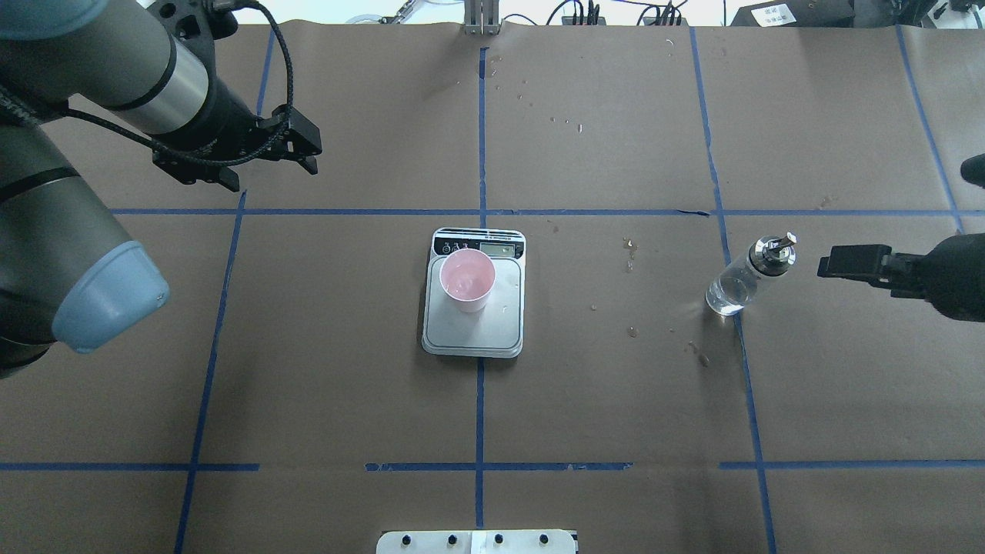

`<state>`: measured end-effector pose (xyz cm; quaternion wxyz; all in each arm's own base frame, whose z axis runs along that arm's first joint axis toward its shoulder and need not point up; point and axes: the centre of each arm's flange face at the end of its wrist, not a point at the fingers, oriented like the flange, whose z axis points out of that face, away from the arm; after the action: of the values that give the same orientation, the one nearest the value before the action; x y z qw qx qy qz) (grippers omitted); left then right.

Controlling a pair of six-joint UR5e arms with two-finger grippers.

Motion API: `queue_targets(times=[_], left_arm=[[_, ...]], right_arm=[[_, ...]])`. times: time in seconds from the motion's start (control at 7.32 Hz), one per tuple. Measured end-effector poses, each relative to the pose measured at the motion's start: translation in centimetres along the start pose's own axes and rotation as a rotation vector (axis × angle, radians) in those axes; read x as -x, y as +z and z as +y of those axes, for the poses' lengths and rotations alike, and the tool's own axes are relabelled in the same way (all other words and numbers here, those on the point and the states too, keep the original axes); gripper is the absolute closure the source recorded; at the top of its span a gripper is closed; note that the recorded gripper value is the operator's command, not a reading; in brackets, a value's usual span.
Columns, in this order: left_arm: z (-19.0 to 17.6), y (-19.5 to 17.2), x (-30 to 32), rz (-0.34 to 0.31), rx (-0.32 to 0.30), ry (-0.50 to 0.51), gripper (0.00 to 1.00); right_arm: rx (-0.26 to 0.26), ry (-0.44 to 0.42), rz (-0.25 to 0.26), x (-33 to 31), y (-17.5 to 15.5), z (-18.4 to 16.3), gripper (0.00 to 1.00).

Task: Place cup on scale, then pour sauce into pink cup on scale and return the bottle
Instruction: 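Open the left gripper and withdraw it while the right gripper approaches the glass bottle, then grasp the glass sauce bottle with the right gripper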

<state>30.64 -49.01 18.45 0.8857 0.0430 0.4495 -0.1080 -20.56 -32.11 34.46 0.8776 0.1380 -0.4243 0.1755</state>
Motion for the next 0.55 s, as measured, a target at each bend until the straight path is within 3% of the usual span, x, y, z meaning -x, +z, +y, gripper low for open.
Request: queue_targets(times=[0.27, 0.55], left_arm=[[-0.1, 0.1, 0.7, -0.007, -0.002, 0.02, 0.0], [-0.5, 0.5, 3.4, -0.036, -0.003, 0.097, 0.0]], right_arm=[[-0.131, -0.071, 0.014, 2.3, 2.6, 4.8, 0.0], [-0.262, -0.146, 0.038, 2.9, 4.6, 7.1, 0.0]])
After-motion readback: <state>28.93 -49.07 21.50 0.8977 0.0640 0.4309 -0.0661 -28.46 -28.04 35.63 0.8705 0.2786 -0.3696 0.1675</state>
